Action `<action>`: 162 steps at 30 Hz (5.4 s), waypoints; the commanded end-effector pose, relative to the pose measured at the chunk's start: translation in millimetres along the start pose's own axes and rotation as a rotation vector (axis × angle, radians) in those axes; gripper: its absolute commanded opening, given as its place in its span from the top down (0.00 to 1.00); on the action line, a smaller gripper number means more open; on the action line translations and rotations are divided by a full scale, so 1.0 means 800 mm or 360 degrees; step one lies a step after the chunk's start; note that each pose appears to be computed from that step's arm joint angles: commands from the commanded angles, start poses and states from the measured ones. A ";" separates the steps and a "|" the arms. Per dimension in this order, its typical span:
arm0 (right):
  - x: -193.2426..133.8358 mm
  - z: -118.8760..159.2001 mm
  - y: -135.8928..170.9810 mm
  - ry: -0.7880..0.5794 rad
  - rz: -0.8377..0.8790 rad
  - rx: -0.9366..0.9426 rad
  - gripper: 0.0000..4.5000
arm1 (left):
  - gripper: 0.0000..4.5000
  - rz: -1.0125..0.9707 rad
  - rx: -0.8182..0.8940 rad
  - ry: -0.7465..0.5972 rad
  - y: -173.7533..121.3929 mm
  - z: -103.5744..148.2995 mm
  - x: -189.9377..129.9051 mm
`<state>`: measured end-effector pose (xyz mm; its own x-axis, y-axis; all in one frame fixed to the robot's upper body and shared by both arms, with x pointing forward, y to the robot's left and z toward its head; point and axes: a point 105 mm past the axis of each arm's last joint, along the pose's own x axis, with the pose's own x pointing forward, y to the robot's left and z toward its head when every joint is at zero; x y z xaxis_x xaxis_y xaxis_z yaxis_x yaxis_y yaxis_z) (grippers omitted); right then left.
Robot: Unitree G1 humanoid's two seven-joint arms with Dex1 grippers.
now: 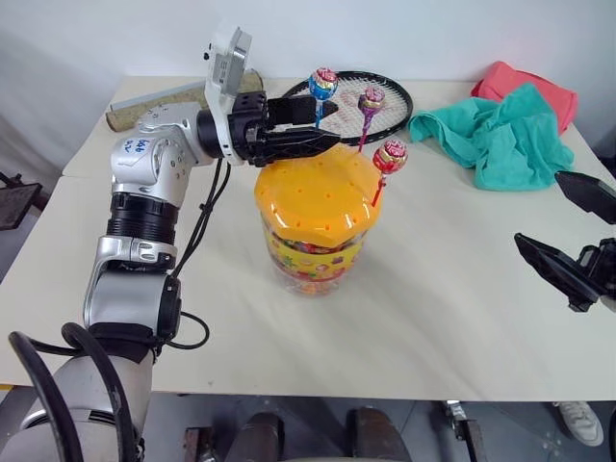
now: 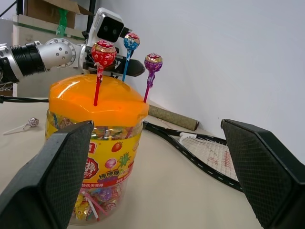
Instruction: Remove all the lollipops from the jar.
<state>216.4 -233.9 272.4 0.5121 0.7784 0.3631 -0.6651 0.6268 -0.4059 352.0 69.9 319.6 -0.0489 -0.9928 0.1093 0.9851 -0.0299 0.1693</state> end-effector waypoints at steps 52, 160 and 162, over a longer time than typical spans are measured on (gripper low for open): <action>0.056 -0.044 0.028 -0.0046 0.0419 0.0257 0.00 | 0.70 0.1954 -0.0748 0.0789 -0.173 -0.139 -0.375; 0.246 -0.039 0.003 0.0199 0.0384 0.0710 0.09 | 0.00 0.0722 0.0267 0.0050 -0.145 -0.018 -0.192; 0.246 -0.036 0.003 0.0169 0.0395 0.0729 0.17 | 0.00 0.0726 0.0273 0.0050 -0.147 -0.017 -0.192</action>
<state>335.4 -76.6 307.2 0.3591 0.9174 0.1712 -0.9290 0.3690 -0.0289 253.6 225.5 258.3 0.4039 -0.9015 0.1552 0.8759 0.4301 0.2189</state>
